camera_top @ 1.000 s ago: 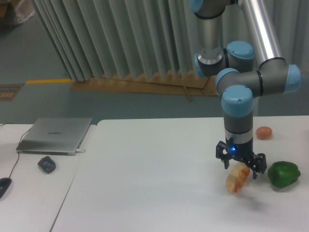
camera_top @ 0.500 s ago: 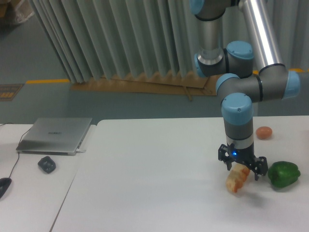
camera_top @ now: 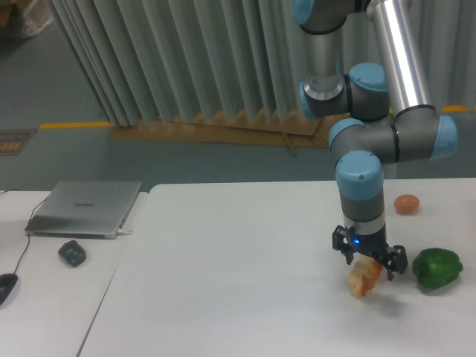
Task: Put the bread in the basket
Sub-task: 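Close the gripper on the bread roll, then lift the bread roll and carry it away from the table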
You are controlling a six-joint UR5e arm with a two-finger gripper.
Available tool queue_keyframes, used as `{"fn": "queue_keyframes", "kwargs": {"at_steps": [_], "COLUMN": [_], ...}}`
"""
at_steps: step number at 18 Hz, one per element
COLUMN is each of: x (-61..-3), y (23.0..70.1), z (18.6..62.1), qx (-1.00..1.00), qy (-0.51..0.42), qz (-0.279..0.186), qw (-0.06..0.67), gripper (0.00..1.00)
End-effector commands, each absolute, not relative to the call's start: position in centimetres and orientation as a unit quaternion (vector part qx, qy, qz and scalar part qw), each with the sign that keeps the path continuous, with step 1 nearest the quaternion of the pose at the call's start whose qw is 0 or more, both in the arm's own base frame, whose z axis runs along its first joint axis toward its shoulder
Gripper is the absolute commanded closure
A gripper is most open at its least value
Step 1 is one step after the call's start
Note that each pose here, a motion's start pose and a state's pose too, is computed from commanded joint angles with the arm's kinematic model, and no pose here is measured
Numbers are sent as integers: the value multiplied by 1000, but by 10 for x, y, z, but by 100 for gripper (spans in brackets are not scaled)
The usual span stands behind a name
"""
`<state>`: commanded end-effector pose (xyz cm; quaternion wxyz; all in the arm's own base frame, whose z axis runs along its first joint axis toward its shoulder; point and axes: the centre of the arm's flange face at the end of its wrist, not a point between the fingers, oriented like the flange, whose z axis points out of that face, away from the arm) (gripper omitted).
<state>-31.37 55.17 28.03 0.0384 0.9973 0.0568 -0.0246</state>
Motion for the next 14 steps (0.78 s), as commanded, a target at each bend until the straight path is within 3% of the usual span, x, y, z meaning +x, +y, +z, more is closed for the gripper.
{"fn": "queue_keyframes", "kwargs": {"at_steps": [2,3,4,6,8,11,14], "x": [-313,-311,-311,-310,-311,-312,-312], "y": [551,550,550,547,545,544,545], "z": [279,278,280,277,282,283,283], "qx": [997,997,997,997,997,997,997], "qy": [56,57,55,51,51,52,52], "qz": [-24,-22,-23,-14,-9,-7,-6], "qw": [40,41,40,52,56,59,60], "gripper": [0,23,27,57,67,69,78]}}
